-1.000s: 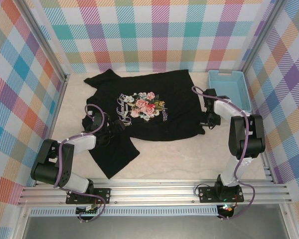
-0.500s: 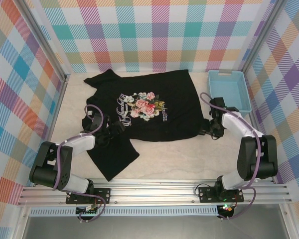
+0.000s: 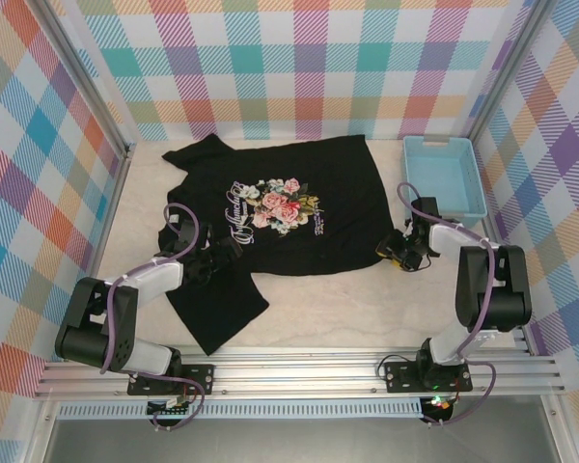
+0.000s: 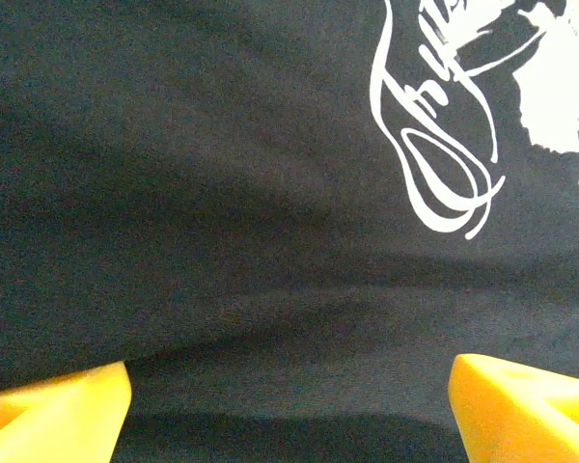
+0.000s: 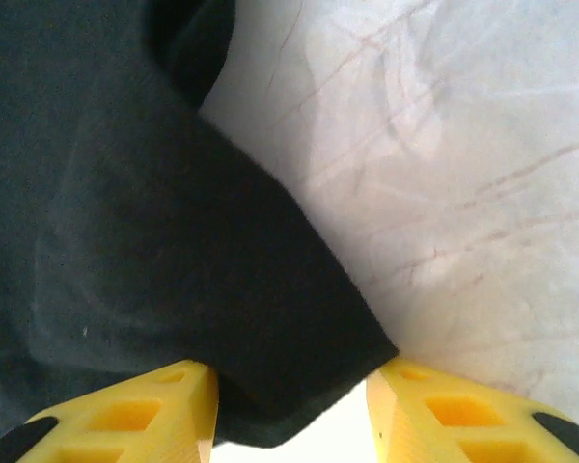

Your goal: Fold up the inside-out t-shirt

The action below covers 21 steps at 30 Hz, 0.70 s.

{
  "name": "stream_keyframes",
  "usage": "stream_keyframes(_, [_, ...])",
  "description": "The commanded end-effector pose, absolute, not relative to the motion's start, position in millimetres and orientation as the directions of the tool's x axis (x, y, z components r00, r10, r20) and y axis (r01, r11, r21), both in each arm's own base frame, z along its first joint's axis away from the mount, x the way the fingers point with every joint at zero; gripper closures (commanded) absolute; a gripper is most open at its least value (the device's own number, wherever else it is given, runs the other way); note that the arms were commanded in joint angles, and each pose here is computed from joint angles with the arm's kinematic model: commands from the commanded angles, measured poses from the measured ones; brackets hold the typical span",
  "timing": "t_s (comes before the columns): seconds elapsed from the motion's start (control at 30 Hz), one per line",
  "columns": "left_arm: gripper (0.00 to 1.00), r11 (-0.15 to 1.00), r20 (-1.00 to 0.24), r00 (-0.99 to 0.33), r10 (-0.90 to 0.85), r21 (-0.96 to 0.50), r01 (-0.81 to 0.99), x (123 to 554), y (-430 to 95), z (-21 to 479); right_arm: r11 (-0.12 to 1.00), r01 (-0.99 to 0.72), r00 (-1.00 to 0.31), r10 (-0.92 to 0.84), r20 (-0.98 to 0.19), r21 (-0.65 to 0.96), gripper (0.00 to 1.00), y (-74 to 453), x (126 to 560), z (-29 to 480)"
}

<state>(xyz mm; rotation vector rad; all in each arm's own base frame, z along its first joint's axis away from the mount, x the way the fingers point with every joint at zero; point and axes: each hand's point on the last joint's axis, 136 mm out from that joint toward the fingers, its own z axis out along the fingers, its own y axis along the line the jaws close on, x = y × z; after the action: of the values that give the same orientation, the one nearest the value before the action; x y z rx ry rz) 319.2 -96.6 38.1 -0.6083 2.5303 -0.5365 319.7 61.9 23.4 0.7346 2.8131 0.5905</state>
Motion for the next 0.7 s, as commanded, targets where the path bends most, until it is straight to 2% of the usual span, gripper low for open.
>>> stream_keyframes(0.0, [0.13, 0.841, -0.318, -0.812, -0.49, -0.418, -0.344, 302, -90, 28, 0.776, 0.452, -0.831, 0.546, -0.109, 0.44, 0.59, 56, 338, 27])
stream_keyframes(0.33, [0.13, 0.842, -0.323, -0.811, -0.489, -0.418, -0.342, 302, -90, 30, 0.801, 0.433, -0.778, 0.563, -0.278, 0.412, 0.8, 34, 357, 47])
stream_keyframes(0.67, [0.13, 0.842, -0.329, -0.809, -0.488, -0.422, -0.336, 302, -90, 36, 0.827, 0.407, -0.787, 0.533, -0.312, 0.388, 0.95, 31, 358, 51])
